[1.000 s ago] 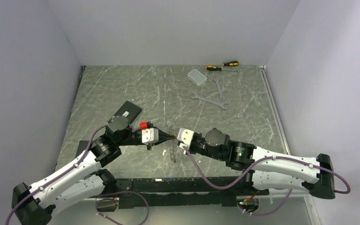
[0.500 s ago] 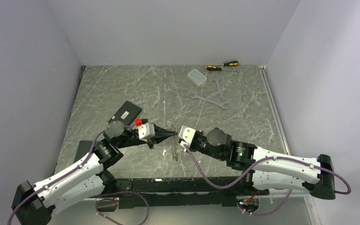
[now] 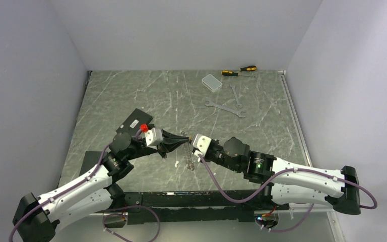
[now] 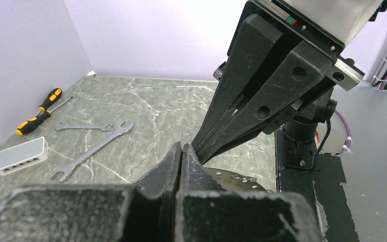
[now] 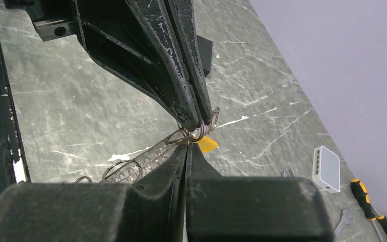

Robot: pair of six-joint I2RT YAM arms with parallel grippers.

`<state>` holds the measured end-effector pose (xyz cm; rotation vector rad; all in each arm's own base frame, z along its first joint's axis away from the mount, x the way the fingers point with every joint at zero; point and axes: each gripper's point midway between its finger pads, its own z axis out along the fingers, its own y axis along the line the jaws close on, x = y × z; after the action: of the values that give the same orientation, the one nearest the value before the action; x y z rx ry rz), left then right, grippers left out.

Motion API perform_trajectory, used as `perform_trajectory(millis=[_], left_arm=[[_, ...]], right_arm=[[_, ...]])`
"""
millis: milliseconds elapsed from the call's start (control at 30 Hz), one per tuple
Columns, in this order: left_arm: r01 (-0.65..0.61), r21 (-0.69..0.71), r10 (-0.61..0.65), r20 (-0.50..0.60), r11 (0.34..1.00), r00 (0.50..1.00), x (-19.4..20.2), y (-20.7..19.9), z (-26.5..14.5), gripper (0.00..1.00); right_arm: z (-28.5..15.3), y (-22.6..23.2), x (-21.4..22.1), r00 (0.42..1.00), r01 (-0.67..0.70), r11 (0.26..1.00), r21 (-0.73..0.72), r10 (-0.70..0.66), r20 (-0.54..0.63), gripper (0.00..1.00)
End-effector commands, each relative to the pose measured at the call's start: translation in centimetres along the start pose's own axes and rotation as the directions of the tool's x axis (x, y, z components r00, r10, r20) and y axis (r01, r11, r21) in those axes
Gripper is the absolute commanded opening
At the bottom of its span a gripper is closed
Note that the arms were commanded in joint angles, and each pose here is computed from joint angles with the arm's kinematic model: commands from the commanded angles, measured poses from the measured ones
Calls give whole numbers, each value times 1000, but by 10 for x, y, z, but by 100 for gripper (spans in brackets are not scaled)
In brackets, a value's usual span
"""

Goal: Put the keys on the keyring

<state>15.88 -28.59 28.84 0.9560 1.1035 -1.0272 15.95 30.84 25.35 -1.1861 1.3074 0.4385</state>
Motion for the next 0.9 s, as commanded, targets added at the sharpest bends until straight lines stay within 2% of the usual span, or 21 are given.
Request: perform_trajectory(millis=[0, 333, 433, 467, 867], left_arm=[[-65, -41, 70, 147, 997, 987, -49, 7, 3, 0], [-75, -10, 76, 121, 997, 990, -43, 5, 7, 0], [-85, 15, 83, 109, 996, 991, -43, 1, 8, 0], [-89, 26, 86, 106, 996, 991, -42, 0, 8, 0], [-97, 148, 82, 105, 984, 991, -41, -22, 7, 0]], right_arm=[[-2, -4, -14, 999, -11, 1000, 5, 11, 31, 4], [-14, -11, -19, 999, -49, 999, 22, 49, 19, 30], [-23, -15, -20, 998, -50, 998, 33, 49, 35, 48], [-25, -16, -19, 998, -50, 998, 40, 48, 36, 51], [-44, -6, -50, 960, -159, 986, -43, 164, 225, 60]])
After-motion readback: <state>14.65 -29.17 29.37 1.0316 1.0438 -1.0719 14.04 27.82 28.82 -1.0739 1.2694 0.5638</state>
